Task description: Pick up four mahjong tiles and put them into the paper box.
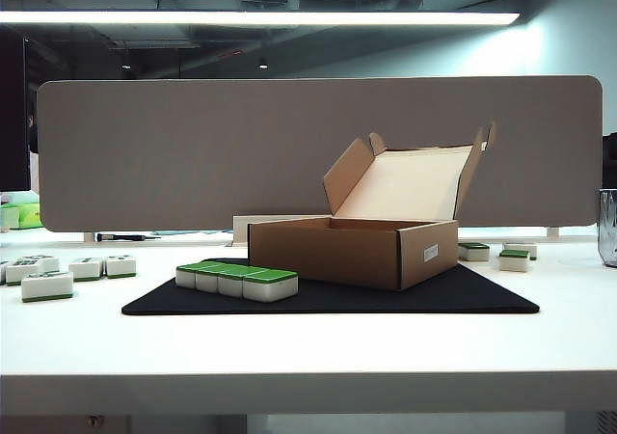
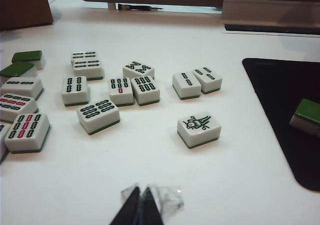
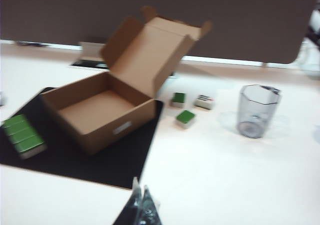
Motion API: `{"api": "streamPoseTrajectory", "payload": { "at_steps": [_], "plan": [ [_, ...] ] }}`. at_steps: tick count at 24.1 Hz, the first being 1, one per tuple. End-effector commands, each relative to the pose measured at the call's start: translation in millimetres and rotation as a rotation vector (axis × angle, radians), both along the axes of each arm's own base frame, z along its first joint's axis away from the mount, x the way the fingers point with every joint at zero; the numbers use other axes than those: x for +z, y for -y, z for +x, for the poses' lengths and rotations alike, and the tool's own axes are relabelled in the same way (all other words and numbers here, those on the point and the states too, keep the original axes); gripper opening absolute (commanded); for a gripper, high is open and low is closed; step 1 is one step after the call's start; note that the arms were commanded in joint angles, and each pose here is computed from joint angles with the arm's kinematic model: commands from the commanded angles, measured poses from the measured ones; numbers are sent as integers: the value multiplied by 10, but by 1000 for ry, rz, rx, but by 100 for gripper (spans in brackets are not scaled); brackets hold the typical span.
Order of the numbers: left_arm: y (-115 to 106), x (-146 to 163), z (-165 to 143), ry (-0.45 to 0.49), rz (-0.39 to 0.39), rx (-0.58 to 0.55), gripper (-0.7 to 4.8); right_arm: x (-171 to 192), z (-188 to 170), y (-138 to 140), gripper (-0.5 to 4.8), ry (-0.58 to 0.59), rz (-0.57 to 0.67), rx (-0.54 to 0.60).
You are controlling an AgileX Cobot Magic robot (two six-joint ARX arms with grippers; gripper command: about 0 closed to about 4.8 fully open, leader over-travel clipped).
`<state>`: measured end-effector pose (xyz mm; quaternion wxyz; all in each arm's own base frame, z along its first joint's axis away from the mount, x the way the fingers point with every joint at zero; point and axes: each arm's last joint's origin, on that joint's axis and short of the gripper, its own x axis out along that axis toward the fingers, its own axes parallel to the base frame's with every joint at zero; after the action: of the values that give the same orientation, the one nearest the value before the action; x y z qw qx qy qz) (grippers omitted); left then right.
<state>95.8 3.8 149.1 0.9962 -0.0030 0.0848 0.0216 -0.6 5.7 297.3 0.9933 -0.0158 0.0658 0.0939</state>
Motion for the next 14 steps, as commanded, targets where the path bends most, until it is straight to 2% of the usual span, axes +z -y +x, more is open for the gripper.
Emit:
{"api": "streamPoseTrajectory", "payload": {
  "at_steps": [1,7,14],
  "plan": [
    [-1,-17,-1,-13,3,2,-6,69,-169,-24,-1,-17,13,75],
    [-1,-17,-1,-13,3,2,-6,196,-516,-64,-1,-62,37,205],
    [-1,-17,-1,-13,-1,2,-6,206,-558,-65,-1,-70,38,206]
  ]
}}
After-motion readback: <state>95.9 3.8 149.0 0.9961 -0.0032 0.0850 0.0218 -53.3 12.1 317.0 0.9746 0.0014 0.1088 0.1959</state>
